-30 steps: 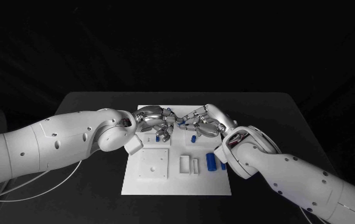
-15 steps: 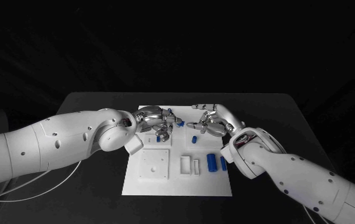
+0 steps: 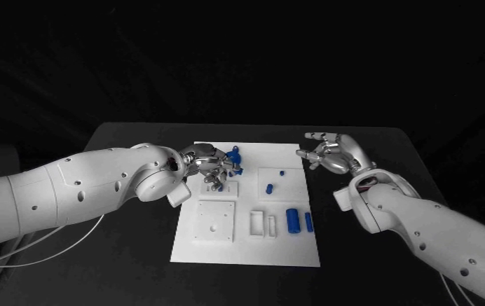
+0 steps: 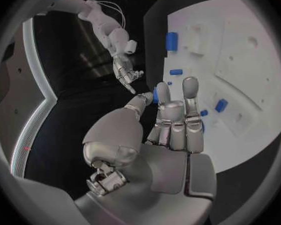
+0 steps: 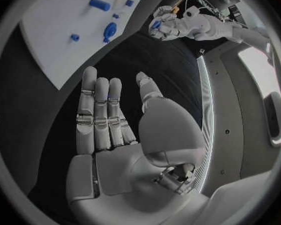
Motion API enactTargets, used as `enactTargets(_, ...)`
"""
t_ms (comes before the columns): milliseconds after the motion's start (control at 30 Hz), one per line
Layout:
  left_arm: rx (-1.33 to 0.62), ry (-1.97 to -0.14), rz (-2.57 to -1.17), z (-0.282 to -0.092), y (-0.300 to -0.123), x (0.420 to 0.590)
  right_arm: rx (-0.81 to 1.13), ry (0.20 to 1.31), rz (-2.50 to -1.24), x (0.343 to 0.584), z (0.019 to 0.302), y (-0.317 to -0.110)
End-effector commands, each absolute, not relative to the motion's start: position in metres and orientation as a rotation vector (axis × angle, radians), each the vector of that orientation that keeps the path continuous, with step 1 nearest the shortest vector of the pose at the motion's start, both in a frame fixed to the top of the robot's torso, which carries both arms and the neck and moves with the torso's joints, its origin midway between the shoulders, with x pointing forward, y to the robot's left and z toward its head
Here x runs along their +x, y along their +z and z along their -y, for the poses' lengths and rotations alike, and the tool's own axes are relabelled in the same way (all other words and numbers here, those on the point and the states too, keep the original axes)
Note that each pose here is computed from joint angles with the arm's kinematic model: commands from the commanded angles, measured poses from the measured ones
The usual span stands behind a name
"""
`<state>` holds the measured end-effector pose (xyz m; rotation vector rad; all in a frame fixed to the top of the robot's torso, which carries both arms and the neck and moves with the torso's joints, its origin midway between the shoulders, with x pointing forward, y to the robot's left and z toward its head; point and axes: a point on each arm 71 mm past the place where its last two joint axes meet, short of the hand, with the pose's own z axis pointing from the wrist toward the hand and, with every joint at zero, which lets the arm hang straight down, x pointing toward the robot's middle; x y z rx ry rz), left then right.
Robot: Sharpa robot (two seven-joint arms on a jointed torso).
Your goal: Assemble the parts on the task board
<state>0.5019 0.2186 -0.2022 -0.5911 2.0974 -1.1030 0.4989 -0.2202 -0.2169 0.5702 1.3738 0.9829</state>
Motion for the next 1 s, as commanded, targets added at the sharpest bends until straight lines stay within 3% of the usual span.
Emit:
enactTargets(33,-0.511,-0.865,-2.110,-0.234,-0.204,0.505,0.610,0.972,-1.307,0.504,0.240,-0.213)
enactTargets(300,-0.447,-0.541,-2.082,-0.261,-0.202,0.508,0.616,0.886,-1.272,0.517,0.274,-0.214)
enactTargets(500,-0.430,-0.367,-2.034,-0.270,-0.200,0.507,0.615,0.826,-1.252,0.525,0.292,-0.216)
enactTargets(1000,-0.365,-0.205,-1.943,-0.262,-0.204,0.505,0.613,0.806,-1.241,0.530,0.296,-0.216)
